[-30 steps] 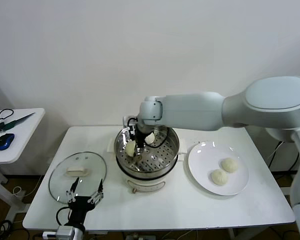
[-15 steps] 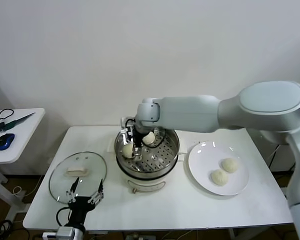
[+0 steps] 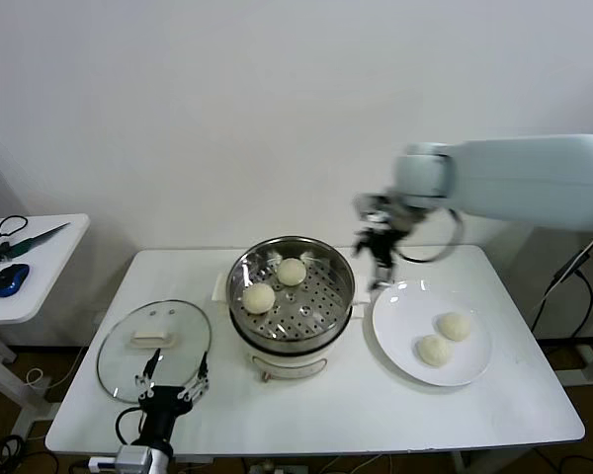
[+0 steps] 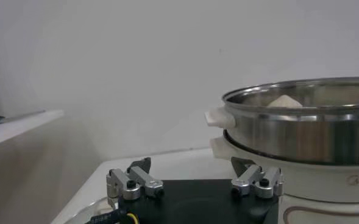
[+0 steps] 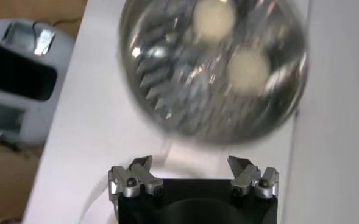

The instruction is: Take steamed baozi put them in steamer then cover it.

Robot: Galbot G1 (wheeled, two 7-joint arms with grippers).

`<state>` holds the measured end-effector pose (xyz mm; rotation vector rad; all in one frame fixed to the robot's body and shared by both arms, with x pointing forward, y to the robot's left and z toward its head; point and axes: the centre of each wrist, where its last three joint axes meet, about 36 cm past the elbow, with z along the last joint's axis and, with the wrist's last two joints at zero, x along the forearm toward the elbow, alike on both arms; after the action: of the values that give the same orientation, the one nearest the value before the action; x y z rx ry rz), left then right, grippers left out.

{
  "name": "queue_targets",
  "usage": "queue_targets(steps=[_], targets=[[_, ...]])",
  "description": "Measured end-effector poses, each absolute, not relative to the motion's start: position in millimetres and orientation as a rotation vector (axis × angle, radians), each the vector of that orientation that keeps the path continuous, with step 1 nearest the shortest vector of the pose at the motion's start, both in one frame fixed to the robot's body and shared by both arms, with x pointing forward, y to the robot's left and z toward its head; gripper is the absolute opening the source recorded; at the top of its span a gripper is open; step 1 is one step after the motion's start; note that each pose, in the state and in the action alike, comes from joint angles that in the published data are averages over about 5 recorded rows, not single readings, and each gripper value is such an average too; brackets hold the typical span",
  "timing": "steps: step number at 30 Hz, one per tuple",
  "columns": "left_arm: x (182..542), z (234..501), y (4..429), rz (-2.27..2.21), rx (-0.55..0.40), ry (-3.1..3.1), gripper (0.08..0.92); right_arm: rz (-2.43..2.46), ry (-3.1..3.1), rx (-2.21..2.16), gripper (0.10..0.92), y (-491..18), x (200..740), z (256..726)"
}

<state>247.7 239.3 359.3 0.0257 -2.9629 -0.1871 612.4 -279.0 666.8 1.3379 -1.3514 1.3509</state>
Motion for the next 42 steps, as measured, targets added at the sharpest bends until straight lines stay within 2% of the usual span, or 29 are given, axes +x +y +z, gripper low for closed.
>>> queue_targets(steps=[6, 13, 28, 42], targets=[[245.5, 358.2, 238.8, -0.189, 0.028, -2.957, 0.823, 1.288, -1.357, 1.277, 0.823, -340.7, 584.3, 615.7], [243.6, 356.6, 237.7, -0.190, 0.036, -2.950, 0.823, 1.254, -1.378, 1.235, 0.823, -365.8, 569.1, 556.9], [242.1, 349.5, 240.9, -0.195, 0.055, -2.930, 0.823, 1.237, -1.408, 1.167, 0.823, -372.3, 579.5, 487.0], [241.7, 348.0, 241.0, -0.196, 0.054, -2.923, 0.823, 1.215, -1.404, 1.156, 0.808, -365.5, 589.6, 460.2]])
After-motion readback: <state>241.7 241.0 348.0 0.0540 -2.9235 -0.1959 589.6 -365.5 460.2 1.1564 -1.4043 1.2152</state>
